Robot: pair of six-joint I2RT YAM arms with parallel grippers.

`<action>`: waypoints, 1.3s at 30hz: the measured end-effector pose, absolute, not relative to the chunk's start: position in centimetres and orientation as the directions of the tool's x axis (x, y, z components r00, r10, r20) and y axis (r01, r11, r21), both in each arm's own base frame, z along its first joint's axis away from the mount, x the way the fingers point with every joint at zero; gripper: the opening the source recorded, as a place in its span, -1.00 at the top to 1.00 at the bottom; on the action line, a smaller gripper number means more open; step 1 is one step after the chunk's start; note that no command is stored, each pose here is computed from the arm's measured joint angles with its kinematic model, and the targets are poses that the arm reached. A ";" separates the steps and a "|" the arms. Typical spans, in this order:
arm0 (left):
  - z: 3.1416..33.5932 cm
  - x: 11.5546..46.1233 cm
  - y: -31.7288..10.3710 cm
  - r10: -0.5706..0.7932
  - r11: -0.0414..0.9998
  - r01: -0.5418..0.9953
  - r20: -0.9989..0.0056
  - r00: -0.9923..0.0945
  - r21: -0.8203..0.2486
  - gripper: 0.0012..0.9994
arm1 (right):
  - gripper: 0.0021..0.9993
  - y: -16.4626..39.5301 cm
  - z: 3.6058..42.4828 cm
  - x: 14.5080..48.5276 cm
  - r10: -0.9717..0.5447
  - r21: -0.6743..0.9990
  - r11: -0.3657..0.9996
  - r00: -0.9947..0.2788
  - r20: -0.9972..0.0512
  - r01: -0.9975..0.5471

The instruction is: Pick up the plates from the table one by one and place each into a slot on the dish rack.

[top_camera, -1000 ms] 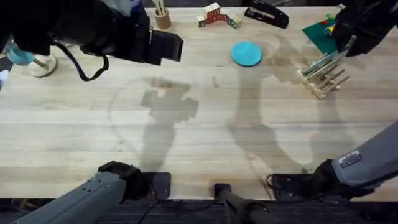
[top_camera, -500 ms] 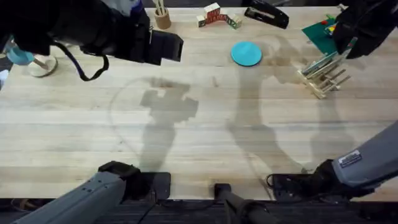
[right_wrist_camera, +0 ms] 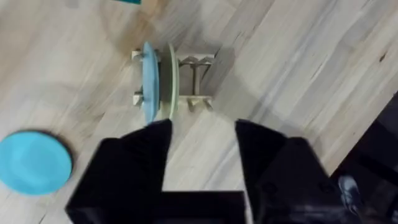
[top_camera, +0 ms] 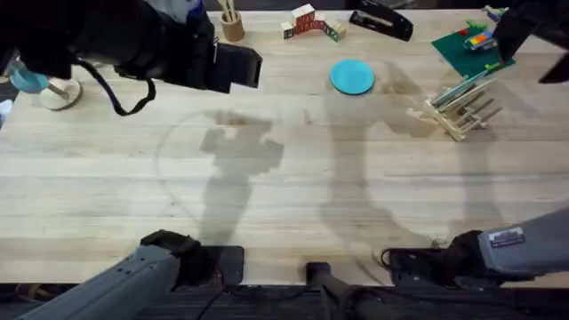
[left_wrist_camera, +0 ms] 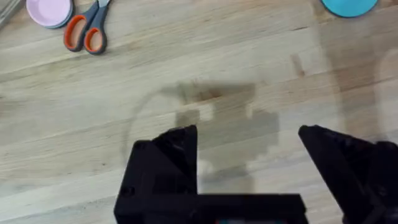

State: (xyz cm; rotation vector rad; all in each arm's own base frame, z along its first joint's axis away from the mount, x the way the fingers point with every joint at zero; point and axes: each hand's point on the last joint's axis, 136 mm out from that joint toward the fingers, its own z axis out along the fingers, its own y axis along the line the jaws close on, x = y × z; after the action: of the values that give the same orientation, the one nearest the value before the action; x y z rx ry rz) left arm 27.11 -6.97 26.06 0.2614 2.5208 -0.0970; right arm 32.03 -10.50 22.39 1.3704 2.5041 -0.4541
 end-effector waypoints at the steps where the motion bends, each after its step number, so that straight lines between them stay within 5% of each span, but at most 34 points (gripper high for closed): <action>1: 26.1 27.1 -7.0 0.165 0.978 0.208 -0.573 -0.803 -0.011 -0.99 | -0.36 -10.4 22.9 31.8 0.766 -0.137 0.514 -0.525 -0.370 0.847; 9: 26.1 27.1 -7.0 0.165 0.978 0.208 -0.573 -0.803 -0.011 -0.99 | -0.96 -8.6 26.5 31.1 0.706 0.000 0.640 -0.588 -0.394 0.768; 22: 26.8 28.0 -7.7 0.157 0.974 0.224 -0.615 -0.772 -0.034 -0.99 | -0.99 0.2 29.0 30.9 0.318 0.291 0.930 -0.888 -0.331 0.224; 31: 27.6 28.6 -8.8 0.149 0.963 0.260 -0.649 -0.746 -0.077 -0.98 | -0.99 1.7 29.2 30.5 0.206 0.332 0.939 -0.918 -0.338 0.089; 33: 27.7 28.7 -9.3 0.144 0.957 0.273 -0.652 -0.745 -0.100 -0.71 | -0.99 1.8 29.1 30.3 0.201 0.334 0.939 -0.922 -0.331 0.085; 37: 27.3 29.6 -10.7 0.145 0.938 0.313 -0.651 -0.745 -0.150 0.52 | -0.99 1.9 29.1 30.2 0.193 0.337 0.938 -0.924 -0.329 0.076; 39: 26.9 30.4 -11.7 0.142 0.924 0.334 -0.645 -0.751 -0.186 0.89 | -0.99 2.0 29.1 30.2 0.192 0.337 0.938 -0.924 -0.329 0.075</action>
State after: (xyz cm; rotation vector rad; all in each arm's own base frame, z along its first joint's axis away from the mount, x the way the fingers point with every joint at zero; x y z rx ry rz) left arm 30.37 -11.71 26.89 0.3372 2.4191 -0.3832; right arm 30.21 1.95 29.13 0.1950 2.7314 0.4557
